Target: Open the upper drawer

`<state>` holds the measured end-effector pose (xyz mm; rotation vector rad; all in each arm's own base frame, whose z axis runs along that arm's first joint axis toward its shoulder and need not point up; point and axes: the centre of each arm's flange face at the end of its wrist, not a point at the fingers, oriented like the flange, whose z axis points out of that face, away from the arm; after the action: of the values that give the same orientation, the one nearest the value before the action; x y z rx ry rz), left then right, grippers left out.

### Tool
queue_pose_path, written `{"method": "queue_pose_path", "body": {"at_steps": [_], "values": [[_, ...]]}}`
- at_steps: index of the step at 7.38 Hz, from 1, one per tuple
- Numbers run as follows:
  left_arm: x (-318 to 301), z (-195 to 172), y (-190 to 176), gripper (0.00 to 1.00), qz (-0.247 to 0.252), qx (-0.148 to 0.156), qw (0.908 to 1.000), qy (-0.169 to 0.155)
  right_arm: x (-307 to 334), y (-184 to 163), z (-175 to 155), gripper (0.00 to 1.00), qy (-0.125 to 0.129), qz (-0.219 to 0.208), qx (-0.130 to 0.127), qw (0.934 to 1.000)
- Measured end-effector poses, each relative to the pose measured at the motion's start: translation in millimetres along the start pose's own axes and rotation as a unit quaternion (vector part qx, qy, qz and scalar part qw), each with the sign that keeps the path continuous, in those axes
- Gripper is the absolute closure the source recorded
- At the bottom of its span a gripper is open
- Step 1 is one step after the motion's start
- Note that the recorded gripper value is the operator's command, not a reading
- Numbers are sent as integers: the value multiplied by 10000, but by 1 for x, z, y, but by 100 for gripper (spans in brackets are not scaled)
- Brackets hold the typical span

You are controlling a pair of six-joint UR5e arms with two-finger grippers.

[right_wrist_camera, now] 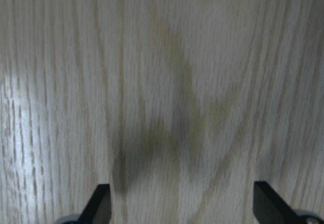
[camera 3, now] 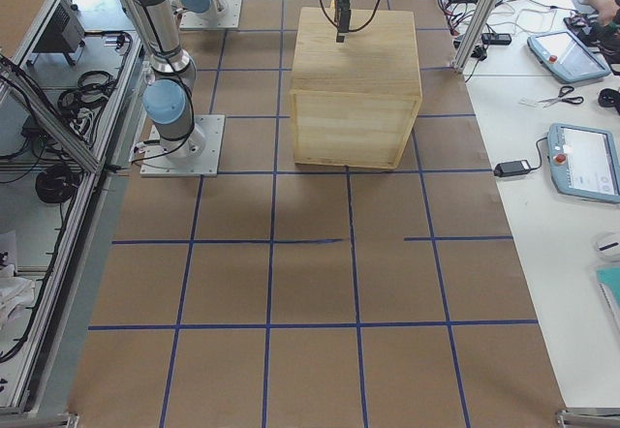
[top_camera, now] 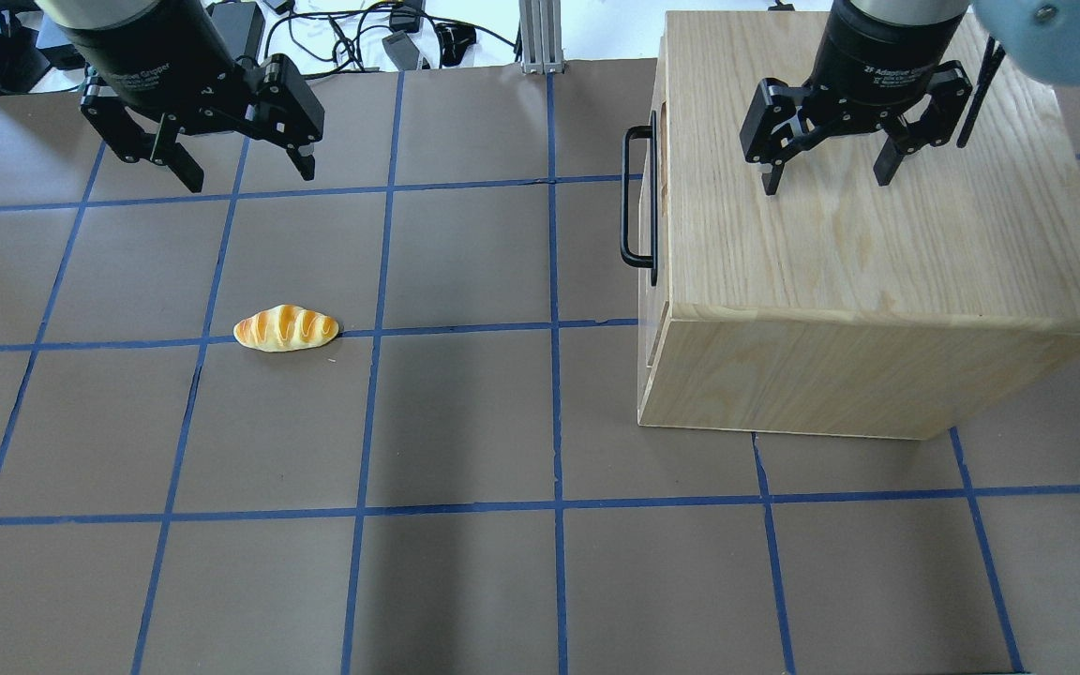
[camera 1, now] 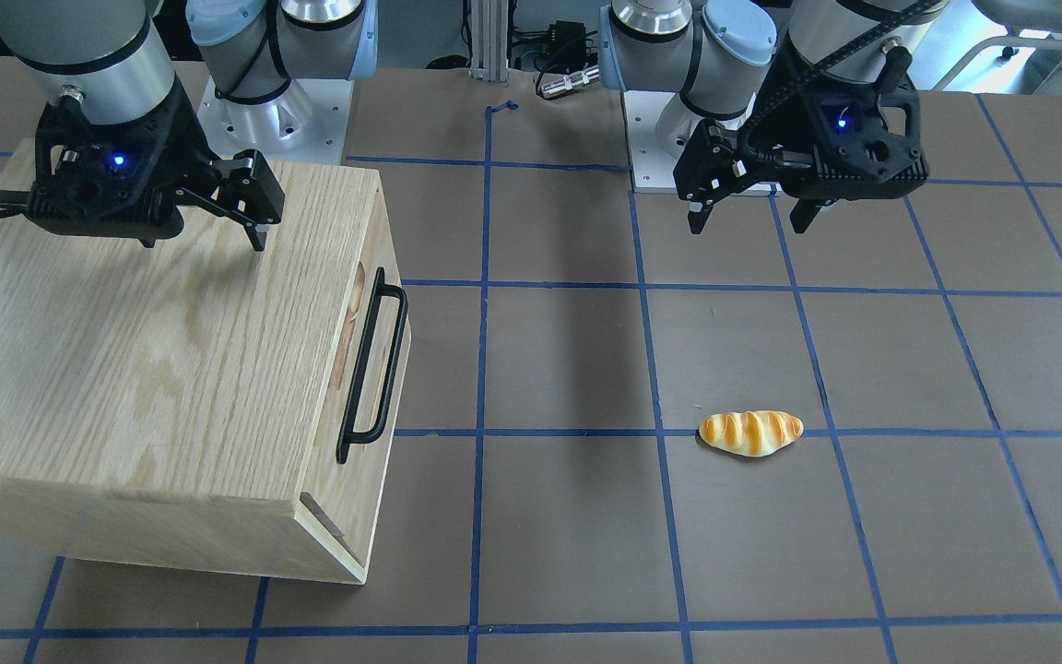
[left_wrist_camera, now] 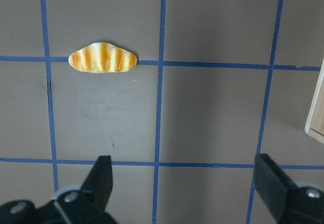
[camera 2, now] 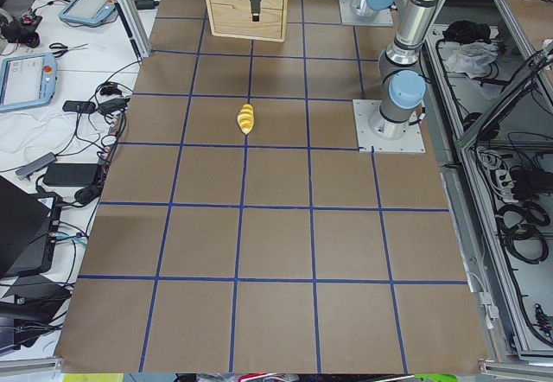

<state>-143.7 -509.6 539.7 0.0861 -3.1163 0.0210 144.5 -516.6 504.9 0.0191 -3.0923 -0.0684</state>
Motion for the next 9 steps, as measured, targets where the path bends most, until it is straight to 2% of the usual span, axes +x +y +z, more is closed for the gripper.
{"method": "queue_pose_path", "body": {"at_steps": [6,9], "values": [[-1,7,6,0,33,-41,10000,-30,0,0,0,0,0,-6,0,10000],[-3,12,-5,0,13,-2,10000,-33,0,0,0,0,0,-10,0,10000]]}}
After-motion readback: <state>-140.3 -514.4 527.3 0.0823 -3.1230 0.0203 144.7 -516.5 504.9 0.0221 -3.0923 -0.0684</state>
